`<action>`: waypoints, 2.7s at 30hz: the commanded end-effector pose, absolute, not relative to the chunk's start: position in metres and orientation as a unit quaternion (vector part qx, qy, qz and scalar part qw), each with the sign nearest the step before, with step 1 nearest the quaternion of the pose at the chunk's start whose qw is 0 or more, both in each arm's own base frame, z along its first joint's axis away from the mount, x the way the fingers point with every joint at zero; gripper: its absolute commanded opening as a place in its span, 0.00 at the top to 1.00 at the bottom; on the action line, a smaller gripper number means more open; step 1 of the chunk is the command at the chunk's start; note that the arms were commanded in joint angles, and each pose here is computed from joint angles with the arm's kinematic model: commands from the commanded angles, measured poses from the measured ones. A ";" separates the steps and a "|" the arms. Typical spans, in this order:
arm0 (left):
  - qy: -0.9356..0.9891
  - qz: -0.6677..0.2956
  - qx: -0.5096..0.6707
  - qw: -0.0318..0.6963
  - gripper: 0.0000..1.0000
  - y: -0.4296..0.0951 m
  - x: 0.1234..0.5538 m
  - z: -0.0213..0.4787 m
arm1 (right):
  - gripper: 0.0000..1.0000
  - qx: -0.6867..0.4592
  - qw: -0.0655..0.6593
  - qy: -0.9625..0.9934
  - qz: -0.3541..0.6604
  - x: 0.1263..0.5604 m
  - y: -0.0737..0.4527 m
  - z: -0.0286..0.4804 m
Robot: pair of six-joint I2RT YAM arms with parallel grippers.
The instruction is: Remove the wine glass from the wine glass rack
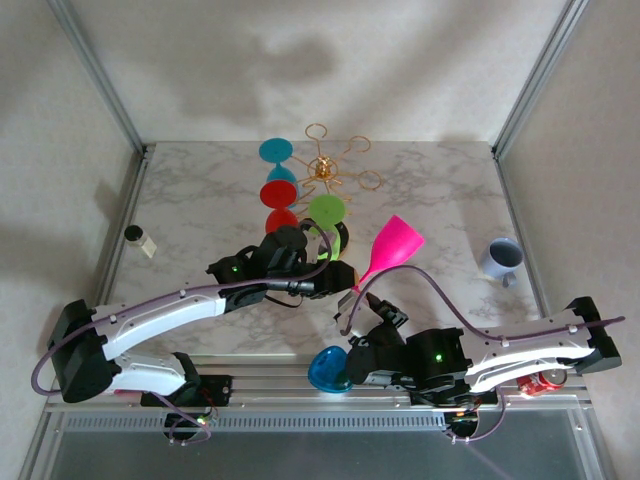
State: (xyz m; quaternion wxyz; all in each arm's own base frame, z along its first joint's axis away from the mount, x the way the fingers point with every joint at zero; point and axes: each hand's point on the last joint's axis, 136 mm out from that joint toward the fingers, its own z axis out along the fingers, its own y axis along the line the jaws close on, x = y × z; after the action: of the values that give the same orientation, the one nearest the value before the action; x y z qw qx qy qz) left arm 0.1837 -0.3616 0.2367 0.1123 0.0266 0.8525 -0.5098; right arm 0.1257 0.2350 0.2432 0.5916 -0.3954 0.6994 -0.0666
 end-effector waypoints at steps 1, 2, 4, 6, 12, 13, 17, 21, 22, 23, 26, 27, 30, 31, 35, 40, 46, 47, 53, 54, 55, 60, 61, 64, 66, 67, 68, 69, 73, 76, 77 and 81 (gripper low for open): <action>0.840 -0.529 0.037 0.119 0.64 -0.368 0.185 0.251 | 1.00 -0.374 0.608 0.698 -0.054 0.125 0.234 0.252; 0.839 -0.529 0.037 0.120 0.66 -0.368 0.185 0.251 | 1.00 -0.374 0.608 0.698 -0.053 0.125 0.234 0.253; 0.839 -0.529 0.036 0.120 0.71 -0.368 0.185 0.251 | 1.00 -0.375 0.607 0.699 -0.049 0.124 0.234 0.253; 0.837 -0.533 0.035 0.119 0.77 -0.369 0.185 0.252 | 1.00 -0.375 0.607 0.699 -0.043 0.124 0.234 0.255; 0.837 -0.535 0.033 0.114 0.97 -0.371 0.186 0.248 | 1.00 -0.378 0.604 0.701 -0.025 0.122 0.236 0.261; 0.835 -0.537 0.033 0.114 1.00 -0.371 0.185 0.248 | 1.00 -0.378 0.604 0.701 -0.023 0.122 0.236 0.262; 0.834 -0.539 0.033 0.117 1.00 -0.371 0.186 0.246 | 0.94 -0.380 0.602 0.702 -0.014 0.120 0.238 0.265; 0.822 -0.557 0.024 0.120 1.00 -0.371 0.186 0.244 | 0.83 -0.376 0.596 0.709 0.005 0.118 0.240 0.270; 0.817 -0.563 0.023 0.122 1.00 -0.371 0.186 0.244 | 0.80 -0.376 0.593 0.712 0.011 0.117 0.242 0.270; 0.815 -0.565 0.022 0.126 1.00 -0.371 0.187 0.243 | 0.79 -0.375 0.591 0.714 0.017 0.116 0.242 0.272; 0.808 -0.571 0.018 0.143 1.00 -0.368 0.191 0.245 | 0.75 -0.374 0.583 0.721 0.036 0.113 0.246 0.274; 0.804 -0.576 0.016 0.146 1.00 -0.368 0.191 0.245 | 0.74 -0.373 0.580 0.723 0.043 0.112 0.248 0.275; 0.793 -0.589 0.009 0.154 1.00 -0.366 0.192 0.246 | 0.74 -0.375 0.570 0.729 0.066 0.107 0.253 0.279; 0.792 -0.591 0.007 0.156 1.00 -0.365 0.191 0.244 | 0.74 -0.375 0.565 0.731 0.077 0.105 0.255 0.281; 0.786 -0.596 0.008 0.164 1.00 -0.361 0.190 0.240 | 0.71 -0.366 0.547 0.742 0.127 0.097 0.259 0.296; 0.770 -0.614 0.011 0.175 1.00 -0.358 0.188 0.238 | 0.69 -0.328 0.527 0.761 0.185 0.094 0.251 0.323; 0.761 -0.623 0.015 0.178 1.00 -0.356 0.184 0.231 | 0.68 -0.293 0.519 0.770 0.226 0.093 0.244 0.357; 0.758 -0.626 0.015 0.181 1.00 -0.355 0.184 0.230 | 0.65 -0.289 0.519 0.771 0.229 0.093 0.244 0.361; 0.745 -0.637 0.018 0.199 1.00 -0.347 0.181 0.229 | 0.50 -0.238 0.517 0.786 0.242 0.104 0.227 0.386; 0.744 -0.637 0.018 0.201 1.00 -0.346 0.181 0.229 | 0.48 -0.228 0.516 0.789 0.245 0.107 0.222 0.388; 0.742 -0.638 0.020 0.202 1.00 -0.346 0.180 0.229 | 0.47 -0.222 0.512 0.792 0.248 0.108 0.220 0.389; 0.743 -0.638 0.015 0.201 1.00 -0.343 0.180 0.220 | 0.39 -0.202 0.498 0.811 0.233 0.118 0.206 0.383; 0.742 -0.640 0.013 0.199 1.00 -0.343 0.179 0.218 | 0.37 -0.199 0.494 0.815 0.225 0.120 0.204 0.379; 0.736 -0.649 0.012 0.194 1.00 -0.343 0.177 0.216 | 0.34 -0.196 0.485 0.824 0.216 0.123 0.201 0.373; 0.732 -0.653 0.015 0.196 1.00 -0.343 0.176 0.217 | 0.34 -0.194 0.478 0.830 0.213 0.125 0.201 0.368; 0.731 -0.653 0.016 0.196 1.00 -0.343 0.176 0.217 | 0.33 -0.195 0.472 0.832 0.215 0.126 0.201 0.366; 0.731 -0.654 0.018 0.196 1.00 -0.344 0.176 0.217 | 0.33 -0.196 0.467 0.835 0.215 0.127 0.203 0.363; 0.730 -0.654 0.019 0.196 1.00 -0.344 0.176 0.217 | 0.34 -0.196 0.462 0.838 0.216 0.128 0.205 0.361; 0.732 -0.653 0.020 0.192 1.00 -0.345 0.176 0.214 | 0.36 -0.209 0.440 0.845 0.221 0.128 0.217 0.354; 0.735 -0.650 0.018 0.191 1.00 -0.346 0.177 0.211 | 0.39 -0.217 0.429 0.850 0.216 0.131 0.225 0.350; 0.735 -0.651 0.018 0.191 1.00 -0.346 0.177 0.211 | 0.40 -0.220 0.426 0.851 0.215 0.131 0.227 0.348; 0.736 -0.649 0.018 0.191 1.00 -0.346 0.177 0.211 | 0.52 -0.228 0.415 0.854 0.215 0.132 0.234 0.345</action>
State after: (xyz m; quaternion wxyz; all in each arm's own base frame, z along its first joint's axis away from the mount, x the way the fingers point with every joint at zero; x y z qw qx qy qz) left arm 0.1793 -0.3446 0.2028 0.1894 0.0102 0.7488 -0.6350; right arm 0.1349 0.2292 0.3353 0.4200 -0.2234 0.8587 0.1907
